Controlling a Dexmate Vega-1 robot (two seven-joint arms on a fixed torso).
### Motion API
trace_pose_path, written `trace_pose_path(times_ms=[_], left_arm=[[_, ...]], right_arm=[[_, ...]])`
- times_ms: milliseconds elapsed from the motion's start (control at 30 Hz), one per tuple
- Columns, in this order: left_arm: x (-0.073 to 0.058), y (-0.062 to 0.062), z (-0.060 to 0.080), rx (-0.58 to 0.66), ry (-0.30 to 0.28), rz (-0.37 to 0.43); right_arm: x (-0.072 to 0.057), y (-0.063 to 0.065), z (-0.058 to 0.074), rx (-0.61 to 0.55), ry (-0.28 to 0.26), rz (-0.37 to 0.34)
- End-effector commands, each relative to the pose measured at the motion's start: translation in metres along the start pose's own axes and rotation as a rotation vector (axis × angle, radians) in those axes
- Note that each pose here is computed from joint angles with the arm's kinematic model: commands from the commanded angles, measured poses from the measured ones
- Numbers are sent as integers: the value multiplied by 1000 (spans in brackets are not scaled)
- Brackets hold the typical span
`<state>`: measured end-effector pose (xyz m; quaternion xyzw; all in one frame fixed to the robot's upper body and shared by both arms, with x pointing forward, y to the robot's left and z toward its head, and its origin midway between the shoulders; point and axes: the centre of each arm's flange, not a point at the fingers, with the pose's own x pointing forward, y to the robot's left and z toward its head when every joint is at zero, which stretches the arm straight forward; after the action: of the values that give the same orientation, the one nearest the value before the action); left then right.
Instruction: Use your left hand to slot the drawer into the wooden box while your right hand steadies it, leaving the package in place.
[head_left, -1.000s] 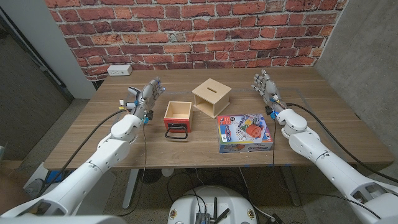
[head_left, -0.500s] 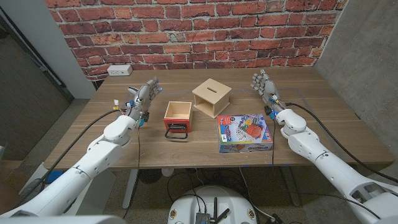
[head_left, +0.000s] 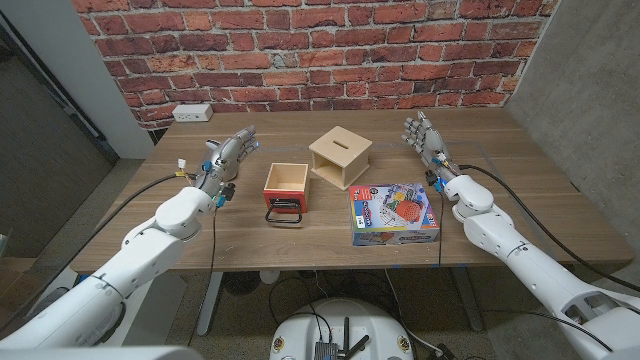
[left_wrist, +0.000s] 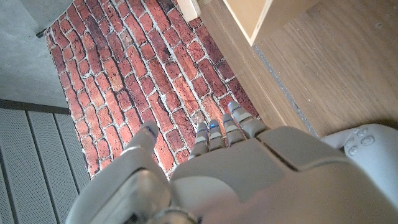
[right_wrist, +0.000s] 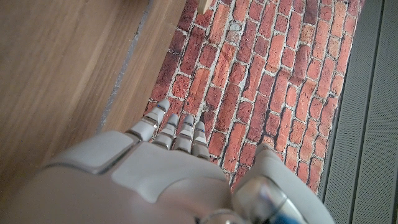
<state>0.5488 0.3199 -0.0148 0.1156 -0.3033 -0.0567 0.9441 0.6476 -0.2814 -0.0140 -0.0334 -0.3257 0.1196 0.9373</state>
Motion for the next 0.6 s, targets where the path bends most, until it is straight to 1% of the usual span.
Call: trace_pose_path(times_ms=[33, 300, 600], left_arm=[[-15, -1, 24, 125, 15, -33], [-27, -2, 46, 289, 50, -75], [-43, -8, 61, 414, 81, -82]], right_arm=[[-2, -4, -3, 21, -5, -14], [-1, -4, -7, 26, -9, -25], [-1, -1, -10, 27, -10, -31]])
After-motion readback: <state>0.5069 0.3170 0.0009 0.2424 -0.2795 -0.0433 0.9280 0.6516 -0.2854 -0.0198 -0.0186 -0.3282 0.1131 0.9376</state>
